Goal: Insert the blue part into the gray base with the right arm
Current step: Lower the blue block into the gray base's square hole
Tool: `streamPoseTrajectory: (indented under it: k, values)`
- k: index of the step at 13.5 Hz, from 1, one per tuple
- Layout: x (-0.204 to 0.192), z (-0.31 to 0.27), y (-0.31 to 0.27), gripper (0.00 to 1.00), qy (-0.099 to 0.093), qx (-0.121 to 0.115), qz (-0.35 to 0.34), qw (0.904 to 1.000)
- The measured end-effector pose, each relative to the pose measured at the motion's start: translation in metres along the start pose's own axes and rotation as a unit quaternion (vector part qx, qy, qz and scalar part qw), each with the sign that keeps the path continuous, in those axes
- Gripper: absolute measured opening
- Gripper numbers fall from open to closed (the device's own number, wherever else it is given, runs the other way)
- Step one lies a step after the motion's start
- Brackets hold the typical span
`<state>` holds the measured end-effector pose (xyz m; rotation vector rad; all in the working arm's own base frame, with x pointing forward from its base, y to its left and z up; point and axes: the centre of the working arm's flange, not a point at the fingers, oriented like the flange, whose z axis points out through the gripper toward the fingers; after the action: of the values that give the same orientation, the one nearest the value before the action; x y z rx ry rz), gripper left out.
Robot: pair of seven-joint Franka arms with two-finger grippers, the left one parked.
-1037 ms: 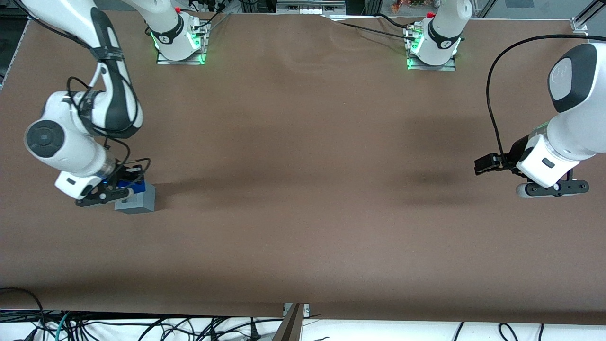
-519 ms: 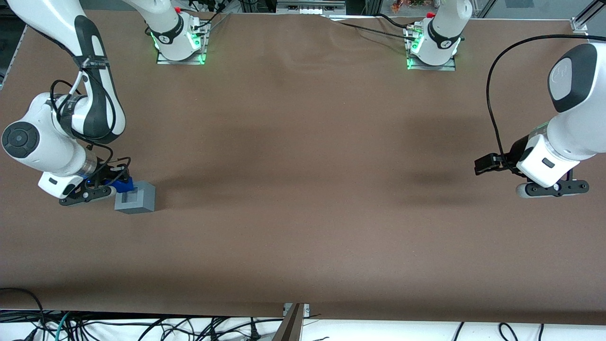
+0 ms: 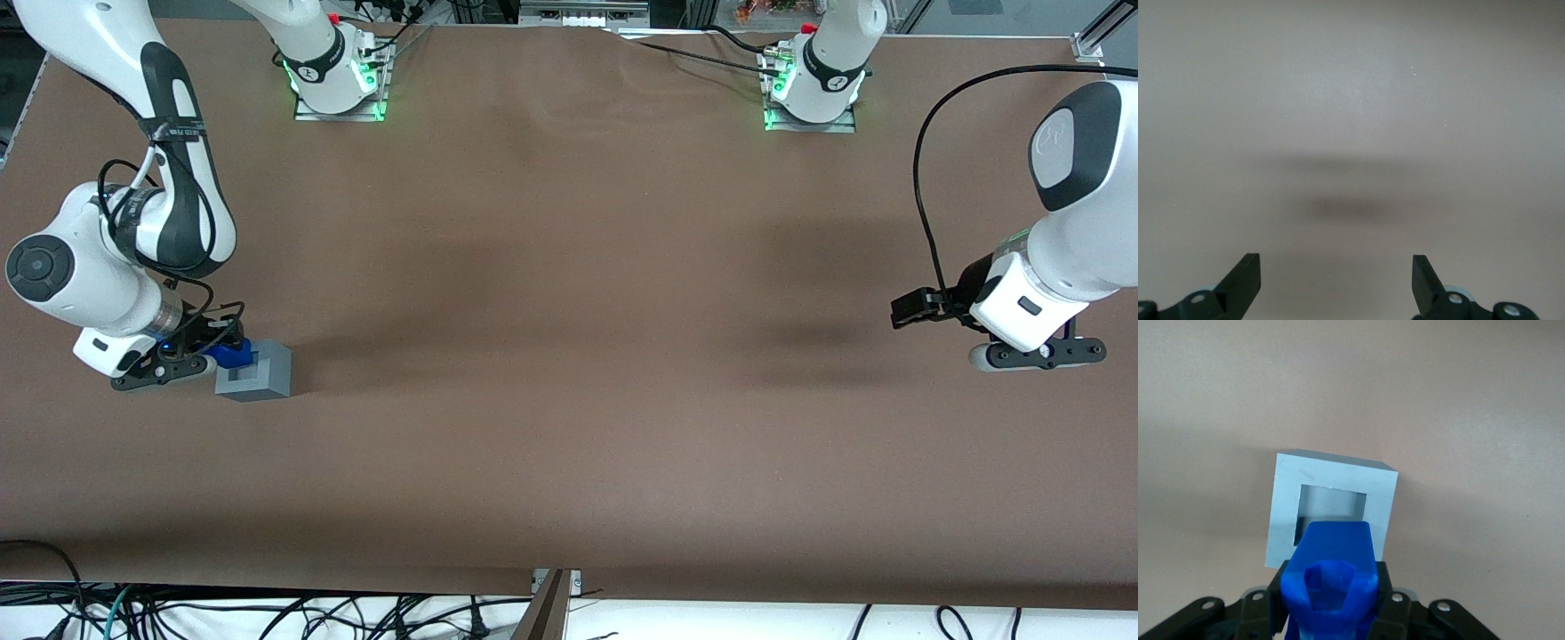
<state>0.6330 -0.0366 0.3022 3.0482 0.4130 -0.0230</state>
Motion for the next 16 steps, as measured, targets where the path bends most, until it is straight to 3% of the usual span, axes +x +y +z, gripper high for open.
streamPoseTrajectory:
  k: [16]
  values:
    - [0.020, 0.000, -0.001, 0.51, 0.017, 0.017, 0.018, 0.9996]
